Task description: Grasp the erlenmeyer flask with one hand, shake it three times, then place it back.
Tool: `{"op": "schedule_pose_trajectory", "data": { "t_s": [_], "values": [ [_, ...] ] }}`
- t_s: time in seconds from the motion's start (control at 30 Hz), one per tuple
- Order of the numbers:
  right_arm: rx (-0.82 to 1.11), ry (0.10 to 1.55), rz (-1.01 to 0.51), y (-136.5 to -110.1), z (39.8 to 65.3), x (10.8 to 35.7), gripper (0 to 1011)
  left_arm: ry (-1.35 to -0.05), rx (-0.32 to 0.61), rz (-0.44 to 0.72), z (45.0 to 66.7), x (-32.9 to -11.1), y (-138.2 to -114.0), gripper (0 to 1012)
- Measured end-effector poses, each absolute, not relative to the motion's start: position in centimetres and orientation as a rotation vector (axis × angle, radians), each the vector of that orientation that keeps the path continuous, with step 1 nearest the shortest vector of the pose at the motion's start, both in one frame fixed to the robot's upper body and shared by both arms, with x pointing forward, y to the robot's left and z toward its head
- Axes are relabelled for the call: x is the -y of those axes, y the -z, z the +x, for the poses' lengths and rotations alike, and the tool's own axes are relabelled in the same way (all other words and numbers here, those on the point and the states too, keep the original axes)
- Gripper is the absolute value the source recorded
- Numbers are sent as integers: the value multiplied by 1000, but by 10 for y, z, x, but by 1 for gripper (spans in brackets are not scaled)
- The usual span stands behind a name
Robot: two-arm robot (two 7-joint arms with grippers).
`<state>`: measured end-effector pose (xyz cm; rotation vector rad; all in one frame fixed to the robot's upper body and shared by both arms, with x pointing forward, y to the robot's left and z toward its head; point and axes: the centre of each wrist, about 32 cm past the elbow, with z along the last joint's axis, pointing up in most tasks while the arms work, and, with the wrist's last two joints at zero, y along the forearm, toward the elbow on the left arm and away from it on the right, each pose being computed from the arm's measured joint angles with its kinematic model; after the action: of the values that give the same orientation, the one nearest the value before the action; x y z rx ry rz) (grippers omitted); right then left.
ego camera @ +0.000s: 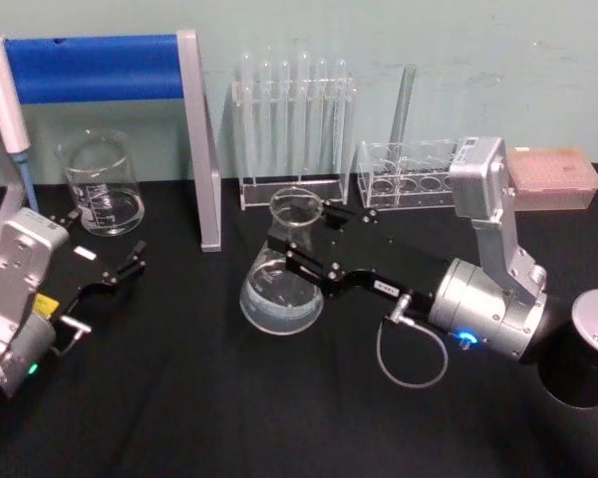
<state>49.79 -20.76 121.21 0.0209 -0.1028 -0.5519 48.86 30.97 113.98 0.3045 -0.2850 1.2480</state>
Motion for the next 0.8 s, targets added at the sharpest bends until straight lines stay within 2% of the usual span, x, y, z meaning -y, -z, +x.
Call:
{"op": "schedule_pose_trajectory", "data": {
  "t_s": [0.33, 0.57, 0.8],
  "values": [
    [102, 588, 36, -1212, 497, 215, 452, -1248, 285, 305, 489, -310, -1140, 1001],
    [112, 735, 51, -1214, 493, 236, 453, -1248, 285, 305, 489, -310, -1140, 1001],
    [119, 941, 53, -1214, 481, 268, 453, -1248, 285, 305, 489, -310, -1140, 1001]
  ]
}}
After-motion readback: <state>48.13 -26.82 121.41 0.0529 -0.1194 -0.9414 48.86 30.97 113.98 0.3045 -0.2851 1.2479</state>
